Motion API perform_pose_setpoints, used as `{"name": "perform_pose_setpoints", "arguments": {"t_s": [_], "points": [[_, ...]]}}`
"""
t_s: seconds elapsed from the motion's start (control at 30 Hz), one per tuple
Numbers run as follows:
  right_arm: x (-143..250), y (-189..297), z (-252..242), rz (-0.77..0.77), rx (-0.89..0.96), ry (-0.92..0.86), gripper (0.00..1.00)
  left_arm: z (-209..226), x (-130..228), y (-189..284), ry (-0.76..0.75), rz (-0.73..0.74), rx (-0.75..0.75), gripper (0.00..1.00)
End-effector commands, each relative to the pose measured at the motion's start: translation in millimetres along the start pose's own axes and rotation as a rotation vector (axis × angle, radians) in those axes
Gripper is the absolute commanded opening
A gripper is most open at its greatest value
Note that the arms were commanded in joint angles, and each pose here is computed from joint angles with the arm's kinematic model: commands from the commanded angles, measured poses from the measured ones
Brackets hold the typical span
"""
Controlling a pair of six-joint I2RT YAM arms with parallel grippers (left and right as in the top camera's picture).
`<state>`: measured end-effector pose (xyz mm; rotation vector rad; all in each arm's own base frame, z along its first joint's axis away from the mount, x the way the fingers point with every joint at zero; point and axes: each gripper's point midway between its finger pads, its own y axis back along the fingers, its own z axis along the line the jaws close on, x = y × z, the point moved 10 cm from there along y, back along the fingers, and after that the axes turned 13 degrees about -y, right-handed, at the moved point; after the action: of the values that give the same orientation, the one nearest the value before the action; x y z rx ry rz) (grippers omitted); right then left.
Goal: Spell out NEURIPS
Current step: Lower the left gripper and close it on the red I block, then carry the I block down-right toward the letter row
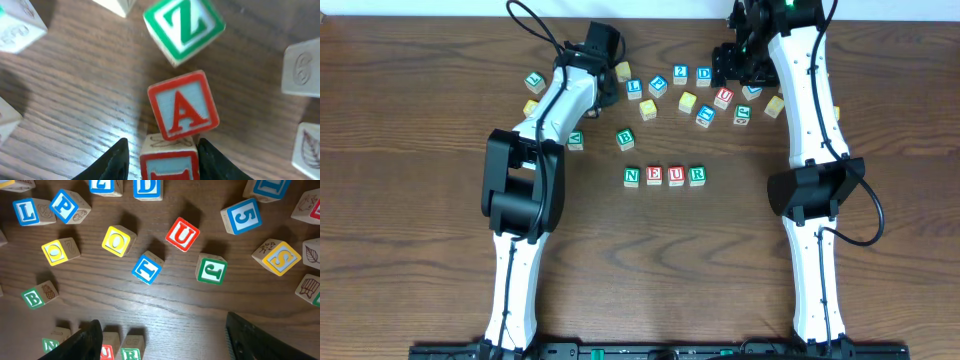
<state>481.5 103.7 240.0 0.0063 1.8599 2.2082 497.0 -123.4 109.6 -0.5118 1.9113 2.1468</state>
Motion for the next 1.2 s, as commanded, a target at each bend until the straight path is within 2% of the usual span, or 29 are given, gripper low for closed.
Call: {"name": "perform_pose_setpoints", "arguments": {"t_s": [0.0, 0.07, 0.27, 0.57, 0.87, 1.03, 1.17], "points": [[0.1, 2.0, 0.6, -0.009, 0.006, 0.02, 0.73, -1.3, 3.6, -0.5, 0.013, 0.013, 0.01, 0.42], [0.1, 2.0, 0.5, -0.008, 0.006, 0.02, 0.73, -1.2, 3.3, -0.6, 0.014, 0.011, 0.01, 0.41], [0.1, 2.0, 0.5, -0.008, 0.006, 0.02, 0.73, -1.4, 2.4, -0.6, 0.015, 0.005, 0.011, 0.26], [-1.4, 2.2, -1.2, -0.018, 0.015, 0.018, 0.7, -0.6, -5.7, 15.3, -0.072, -0.026, 0.02, 0.22], [-17.1, 17.3, -30.9, -0.086, 0.023, -0.047, 0.74, -2.0, -17.5, 113.0, -0.125, -0.142, 0.071, 0.22], [-28.2, 49.2, -69.1, -0.154, -0.024, -0.129, 0.77, -21.2, 0.3, 159.3, -0.19, -0.14, 0.114, 0.22], [-33.8, 74.2, -107.5, -0.208, -0.034, -0.208, 0.79, -52.2, 24.5, 178.2, -0.272, -0.071, 0.254, 0.22]]}}
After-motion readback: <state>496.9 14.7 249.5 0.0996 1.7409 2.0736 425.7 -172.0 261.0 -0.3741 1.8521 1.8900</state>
